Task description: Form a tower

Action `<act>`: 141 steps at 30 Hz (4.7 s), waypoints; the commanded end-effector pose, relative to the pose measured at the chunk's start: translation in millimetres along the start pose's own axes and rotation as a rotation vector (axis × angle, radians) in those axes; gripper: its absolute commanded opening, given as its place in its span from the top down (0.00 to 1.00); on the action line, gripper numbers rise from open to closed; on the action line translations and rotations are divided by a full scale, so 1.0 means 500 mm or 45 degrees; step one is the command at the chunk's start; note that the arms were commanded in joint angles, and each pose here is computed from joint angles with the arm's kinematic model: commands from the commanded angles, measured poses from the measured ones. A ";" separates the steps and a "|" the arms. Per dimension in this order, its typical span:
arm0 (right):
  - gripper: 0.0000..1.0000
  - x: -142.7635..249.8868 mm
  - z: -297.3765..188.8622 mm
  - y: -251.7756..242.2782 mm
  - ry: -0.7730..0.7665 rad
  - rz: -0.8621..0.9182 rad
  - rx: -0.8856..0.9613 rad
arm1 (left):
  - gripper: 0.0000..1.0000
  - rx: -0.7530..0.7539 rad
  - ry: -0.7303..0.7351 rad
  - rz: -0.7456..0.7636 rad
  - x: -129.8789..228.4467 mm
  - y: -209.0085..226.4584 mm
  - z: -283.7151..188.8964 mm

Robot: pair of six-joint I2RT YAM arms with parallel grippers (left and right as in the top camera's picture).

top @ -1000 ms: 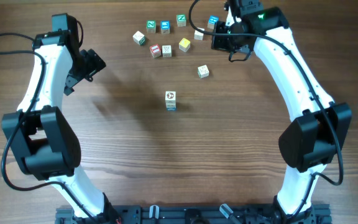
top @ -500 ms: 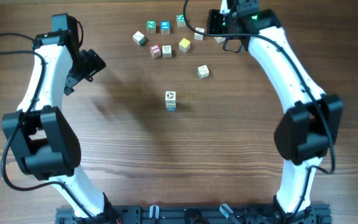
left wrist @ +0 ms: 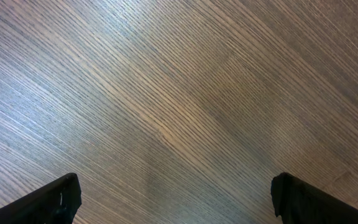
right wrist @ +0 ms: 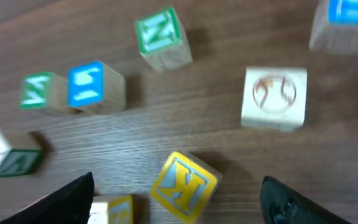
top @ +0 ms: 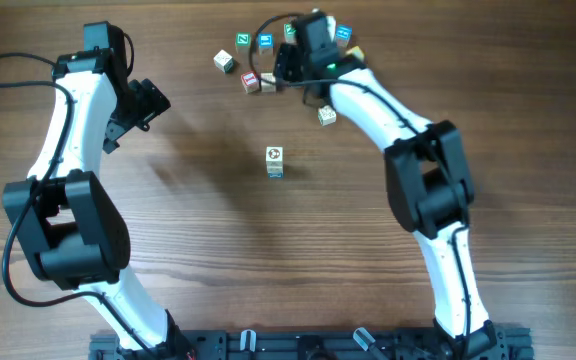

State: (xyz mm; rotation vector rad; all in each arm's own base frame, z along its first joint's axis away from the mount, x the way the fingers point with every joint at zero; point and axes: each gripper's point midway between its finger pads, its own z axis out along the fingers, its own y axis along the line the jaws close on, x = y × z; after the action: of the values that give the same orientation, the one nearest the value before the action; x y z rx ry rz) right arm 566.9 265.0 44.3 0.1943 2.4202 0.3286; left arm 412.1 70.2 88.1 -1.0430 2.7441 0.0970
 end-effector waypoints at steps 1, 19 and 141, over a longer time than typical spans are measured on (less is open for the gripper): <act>0.14 0.019 0.025 -0.035 -0.090 0.067 0.185 | 0.00 0.018 -0.056 -0.007 -0.017 -0.001 -0.030; 0.27 0.031 0.056 -0.055 -0.145 0.190 0.235 | 0.00 0.018 -0.056 -0.007 -0.017 -0.001 -0.030; 0.71 0.315 -0.271 -0.216 0.916 -0.308 0.315 | 0.00 0.018 -0.056 -0.007 -0.017 -0.001 -0.030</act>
State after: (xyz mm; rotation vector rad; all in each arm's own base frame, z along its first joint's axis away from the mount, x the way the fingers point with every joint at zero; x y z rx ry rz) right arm 350.5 195.5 20.7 -0.2079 3.1516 0.0814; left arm 412.1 70.2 88.1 -1.0430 2.7441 0.0970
